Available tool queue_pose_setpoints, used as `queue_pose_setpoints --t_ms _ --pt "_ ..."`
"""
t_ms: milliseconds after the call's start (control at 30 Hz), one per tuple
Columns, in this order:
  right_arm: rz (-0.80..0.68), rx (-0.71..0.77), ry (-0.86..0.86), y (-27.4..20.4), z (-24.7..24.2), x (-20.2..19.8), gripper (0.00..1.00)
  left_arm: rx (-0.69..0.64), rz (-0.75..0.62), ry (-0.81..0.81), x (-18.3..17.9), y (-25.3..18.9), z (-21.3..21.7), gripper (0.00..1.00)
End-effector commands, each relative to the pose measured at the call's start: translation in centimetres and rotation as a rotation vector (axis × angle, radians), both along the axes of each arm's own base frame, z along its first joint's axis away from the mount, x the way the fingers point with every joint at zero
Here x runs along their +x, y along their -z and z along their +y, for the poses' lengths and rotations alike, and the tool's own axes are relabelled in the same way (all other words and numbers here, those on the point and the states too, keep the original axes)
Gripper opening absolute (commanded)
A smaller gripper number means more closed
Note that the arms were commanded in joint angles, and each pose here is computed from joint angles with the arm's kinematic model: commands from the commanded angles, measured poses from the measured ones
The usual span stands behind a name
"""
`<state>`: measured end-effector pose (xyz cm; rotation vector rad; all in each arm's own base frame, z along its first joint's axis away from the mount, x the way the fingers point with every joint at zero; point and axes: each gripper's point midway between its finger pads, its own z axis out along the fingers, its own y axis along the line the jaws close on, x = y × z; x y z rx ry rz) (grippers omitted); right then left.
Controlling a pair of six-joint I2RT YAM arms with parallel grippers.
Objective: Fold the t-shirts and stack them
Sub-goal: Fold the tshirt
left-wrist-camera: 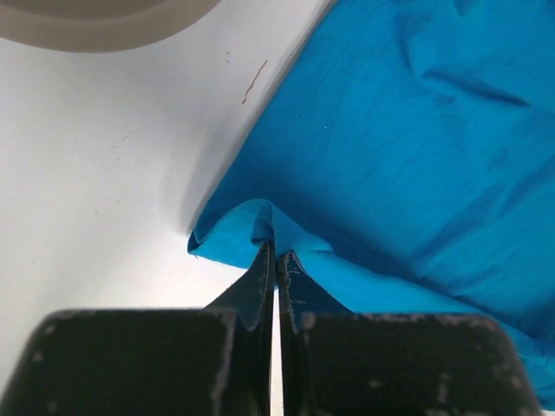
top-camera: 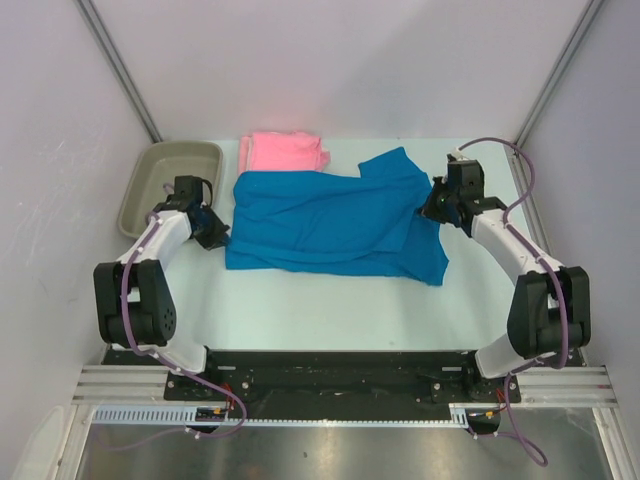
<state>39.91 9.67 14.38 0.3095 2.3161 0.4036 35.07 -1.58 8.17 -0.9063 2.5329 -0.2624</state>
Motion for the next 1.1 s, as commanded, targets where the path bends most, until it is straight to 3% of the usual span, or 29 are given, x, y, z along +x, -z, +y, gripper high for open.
queue_pose_setpoints --t_ms 0,667,700,733,767,800,933,1033,1067 --pt "-0.095 0.033 -0.053 -2.6 1.6 3.1 0.0 0.016 -0.048 0.013 1.4 -1.2 0.1 0.0" --pt "-0.027 0.006 -0.19 -0.2 8.5 7.5 0.01 0.01 -0.034 0.026 1.2 -0.4 -0.1 0.0" --pt "-0.023 0.001 -0.178 -0.2 8.3 7.7 0.18 0.009 -0.031 0.025 1.2 -0.3 -0.1 0.0" --pt "-0.023 -0.009 -0.162 -0.3 8.1 8.0 0.61 0.009 -0.029 0.023 1.2 -0.3 0.0 0.0" --pt "-0.032 -0.039 -0.142 -0.3 7.6 8.3 0.91 0.008 -0.029 0.023 1.2 -0.3 -0.1 0.01" --pt "-0.036 -0.059 -0.12 -0.4 7.2 8.5 0.99 0.008 -0.029 0.02 1.1 -0.3 -0.1 0.0" --pt "-0.119 -0.13 -0.049 -3.3 5.4 7.8 1.0 0.012 -0.048 0.026 1.3 -1.2 0.0 0.09" --pt "-0.119 -0.165 -0.024 -4.7 4.4 5.0 1.0 0.028 -0.09 0.038 1.2 -3.0 0.0 0.4" --pt "-0.092 -0.17 -0.024 -4.2 4.2 3.9 1.0 0.032 -0.101 0.046 1.1 -3.4 -0.1 0.62"
